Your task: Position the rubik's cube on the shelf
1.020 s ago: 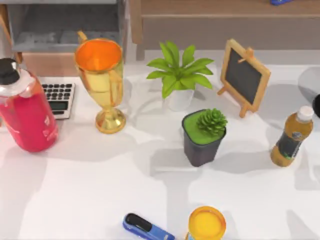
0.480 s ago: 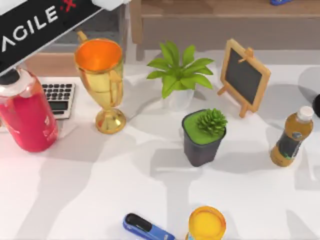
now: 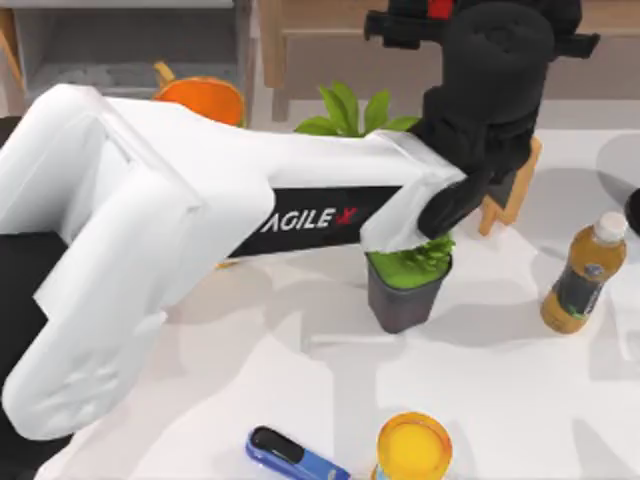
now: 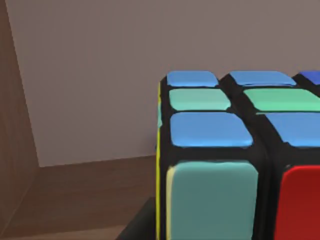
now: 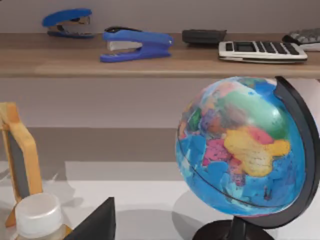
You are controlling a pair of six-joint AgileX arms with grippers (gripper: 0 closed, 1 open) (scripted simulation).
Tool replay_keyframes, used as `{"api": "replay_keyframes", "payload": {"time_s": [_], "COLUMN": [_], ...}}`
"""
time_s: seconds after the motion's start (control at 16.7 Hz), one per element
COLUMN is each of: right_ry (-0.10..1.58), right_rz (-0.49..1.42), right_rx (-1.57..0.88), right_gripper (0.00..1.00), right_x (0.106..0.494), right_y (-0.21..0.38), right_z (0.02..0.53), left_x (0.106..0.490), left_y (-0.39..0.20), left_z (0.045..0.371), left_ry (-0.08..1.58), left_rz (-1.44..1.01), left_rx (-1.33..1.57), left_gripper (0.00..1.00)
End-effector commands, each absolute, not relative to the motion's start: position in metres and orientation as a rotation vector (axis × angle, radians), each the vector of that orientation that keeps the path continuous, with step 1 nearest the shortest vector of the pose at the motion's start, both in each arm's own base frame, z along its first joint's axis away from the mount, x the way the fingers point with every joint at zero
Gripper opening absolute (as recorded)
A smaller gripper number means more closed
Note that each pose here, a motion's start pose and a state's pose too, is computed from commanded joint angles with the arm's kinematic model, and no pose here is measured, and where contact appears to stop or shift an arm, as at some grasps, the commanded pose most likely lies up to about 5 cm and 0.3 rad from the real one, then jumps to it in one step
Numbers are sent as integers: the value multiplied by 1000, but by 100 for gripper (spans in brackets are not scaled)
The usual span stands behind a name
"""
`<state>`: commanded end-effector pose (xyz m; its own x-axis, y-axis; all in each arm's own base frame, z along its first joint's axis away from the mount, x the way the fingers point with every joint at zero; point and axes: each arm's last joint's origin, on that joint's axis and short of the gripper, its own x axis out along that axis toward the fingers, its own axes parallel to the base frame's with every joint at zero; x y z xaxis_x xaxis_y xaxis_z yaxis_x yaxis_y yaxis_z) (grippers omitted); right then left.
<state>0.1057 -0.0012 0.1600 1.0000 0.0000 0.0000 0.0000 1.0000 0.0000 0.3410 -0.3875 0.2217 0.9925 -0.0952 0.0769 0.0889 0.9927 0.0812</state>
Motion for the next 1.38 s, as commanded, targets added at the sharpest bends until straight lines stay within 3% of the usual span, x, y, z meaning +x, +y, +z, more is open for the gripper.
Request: {"api": "replay_keyframes", "payload": {"time_s": [0.24,0.84,1.2,1.38], "right_ry": [0,0,0,0], "right_rz": [0,0,0,0], "right_rx": [0,0,0,0], "right_gripper": [100,100,100,100], "right_x": [106,106,106,106], "right_y": [-1,-1,-1,-1], "right_z": [160,160,160,160], "left_x": [349,351,384,399], "left_y": [-376,-401,-413,-408], "left_z": [171,161,205,194], "left_ry": [-50,-38,-141,-100], "left_rz": [-17,-73,4,-12], "left_rx": [1,86,-1,33], "left_gripper": [0,0,0,0]}}
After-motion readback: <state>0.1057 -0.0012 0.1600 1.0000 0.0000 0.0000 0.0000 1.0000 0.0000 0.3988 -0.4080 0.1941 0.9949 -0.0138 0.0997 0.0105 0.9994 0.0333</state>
